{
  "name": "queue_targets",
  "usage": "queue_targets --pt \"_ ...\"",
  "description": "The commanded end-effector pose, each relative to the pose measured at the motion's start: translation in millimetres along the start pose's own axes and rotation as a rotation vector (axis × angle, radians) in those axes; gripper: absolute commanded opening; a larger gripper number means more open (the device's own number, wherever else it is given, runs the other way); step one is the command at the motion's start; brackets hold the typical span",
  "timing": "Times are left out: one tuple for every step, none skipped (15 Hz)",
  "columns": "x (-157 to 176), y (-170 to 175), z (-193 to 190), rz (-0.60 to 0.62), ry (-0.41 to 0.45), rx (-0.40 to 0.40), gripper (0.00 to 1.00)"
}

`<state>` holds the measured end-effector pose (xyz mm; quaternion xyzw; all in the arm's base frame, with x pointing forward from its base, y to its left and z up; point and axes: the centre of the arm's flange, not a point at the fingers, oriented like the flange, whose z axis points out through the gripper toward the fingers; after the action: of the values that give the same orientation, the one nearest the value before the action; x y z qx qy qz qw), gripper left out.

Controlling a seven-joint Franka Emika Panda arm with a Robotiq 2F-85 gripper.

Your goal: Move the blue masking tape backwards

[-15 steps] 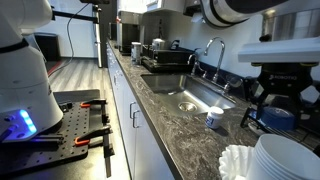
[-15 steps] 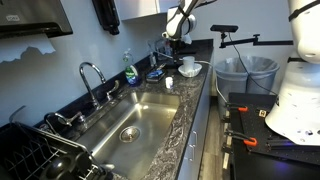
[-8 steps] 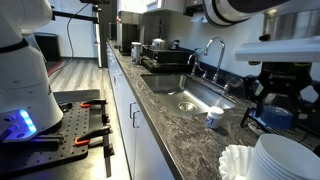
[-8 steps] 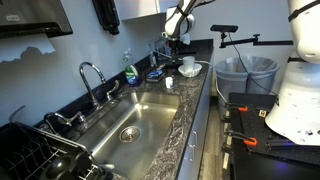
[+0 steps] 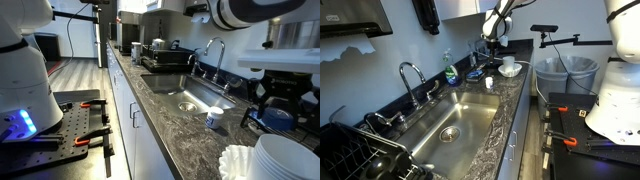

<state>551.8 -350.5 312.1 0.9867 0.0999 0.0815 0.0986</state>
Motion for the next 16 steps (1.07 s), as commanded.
queue_targets --pt "31.4 20.3 6.6 0.057 0.035 -0.005 0.4" --pt "37.2 23.0 8.9 0.066 0.04 -0.007 0.4" --pt "43.5 26.1 11.4 0.071 0.044 -0.012 0.4" --pt "48.6 29.6 14.4 0.082 0.045 -0.015 0.4" --pt "55.2 31.9 18.0 0.088 0.047 -0.017 0.4" --pt "60.8 34.7 22.2 0.093 0.046 -0.017 0.4" --pt "65.3 36.6 26.1 0.099 0.044 -0.017 0.4" --pt "69.6 37.5 30.4 0.1 0.043 -0.016 0.4" --pt "74.4 38.1 35.1 0.105 0.041 -0.011 0.4" --pt "78.3 39.3 39.3 0.104 0.038 -0.01 0.4" --pt "83.0 39.3 43.3 0.104 0.036 -0.008 0.4" --pt "87.3 39.5 46.2 0.108 0.038 -0.008 0.4" --pt "91.9 40.0 49.2 0.112 0.042 -0.009 0.4" --pt "96.0 40.4 52.3 0.109 0.044 -0.006 0.4" --pt "100.1 40.2 54.8 0.107 0.046 -0.004 0.4" --pt "103.9 40.0 57.1 0.108 0.049 -0.001 0.4"
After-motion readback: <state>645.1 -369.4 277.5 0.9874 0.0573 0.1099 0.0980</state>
